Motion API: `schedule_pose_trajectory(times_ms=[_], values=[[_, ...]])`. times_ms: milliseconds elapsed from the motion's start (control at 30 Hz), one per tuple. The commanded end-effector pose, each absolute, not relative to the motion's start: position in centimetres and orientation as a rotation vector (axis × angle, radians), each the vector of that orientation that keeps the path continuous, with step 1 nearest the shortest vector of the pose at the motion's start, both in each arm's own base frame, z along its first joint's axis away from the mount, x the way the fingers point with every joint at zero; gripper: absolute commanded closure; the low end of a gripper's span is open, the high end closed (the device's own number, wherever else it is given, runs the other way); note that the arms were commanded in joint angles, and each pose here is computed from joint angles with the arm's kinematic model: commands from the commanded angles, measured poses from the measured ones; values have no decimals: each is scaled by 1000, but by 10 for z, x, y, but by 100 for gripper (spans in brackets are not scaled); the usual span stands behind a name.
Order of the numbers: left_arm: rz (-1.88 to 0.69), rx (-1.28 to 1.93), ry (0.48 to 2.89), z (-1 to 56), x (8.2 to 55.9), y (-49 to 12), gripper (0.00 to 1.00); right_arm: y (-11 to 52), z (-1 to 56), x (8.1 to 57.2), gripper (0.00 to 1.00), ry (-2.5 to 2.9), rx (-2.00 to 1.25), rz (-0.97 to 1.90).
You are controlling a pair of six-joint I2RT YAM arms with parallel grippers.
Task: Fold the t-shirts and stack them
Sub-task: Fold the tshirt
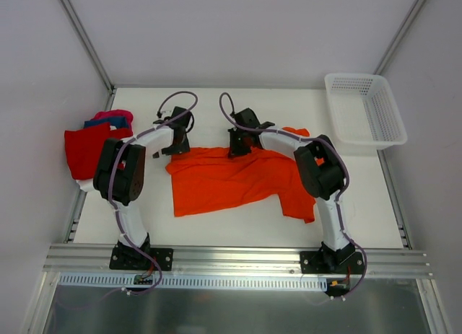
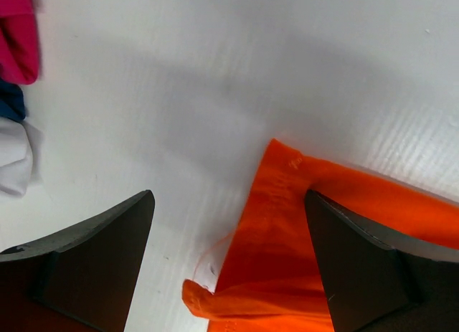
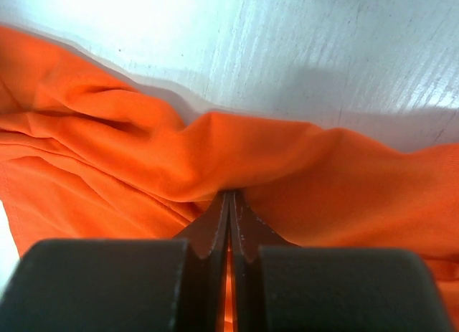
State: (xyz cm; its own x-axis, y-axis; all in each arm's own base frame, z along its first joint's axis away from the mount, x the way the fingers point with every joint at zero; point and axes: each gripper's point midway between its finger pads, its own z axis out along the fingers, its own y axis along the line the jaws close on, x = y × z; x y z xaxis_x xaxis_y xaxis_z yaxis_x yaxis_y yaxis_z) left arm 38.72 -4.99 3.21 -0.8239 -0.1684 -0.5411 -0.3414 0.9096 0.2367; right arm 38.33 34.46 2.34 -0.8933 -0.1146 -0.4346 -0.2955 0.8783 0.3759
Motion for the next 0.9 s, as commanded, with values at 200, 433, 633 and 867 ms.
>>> schedule_pose_trajectory(times_ms=[200,433,633,867], values=[[277,-532,2577,41,427,-28,14,319,78,358,96,2533,-292,623],[205,-629,2610,34,443,-9,17,278,125,338,73,2439,-303,515],[194,-594,2568,59,431,-19,25,231,162,330,57,2348,-232,324],[11,-468,2472,114,406,-62,58,174,160,313,36,2289,-98,122]])
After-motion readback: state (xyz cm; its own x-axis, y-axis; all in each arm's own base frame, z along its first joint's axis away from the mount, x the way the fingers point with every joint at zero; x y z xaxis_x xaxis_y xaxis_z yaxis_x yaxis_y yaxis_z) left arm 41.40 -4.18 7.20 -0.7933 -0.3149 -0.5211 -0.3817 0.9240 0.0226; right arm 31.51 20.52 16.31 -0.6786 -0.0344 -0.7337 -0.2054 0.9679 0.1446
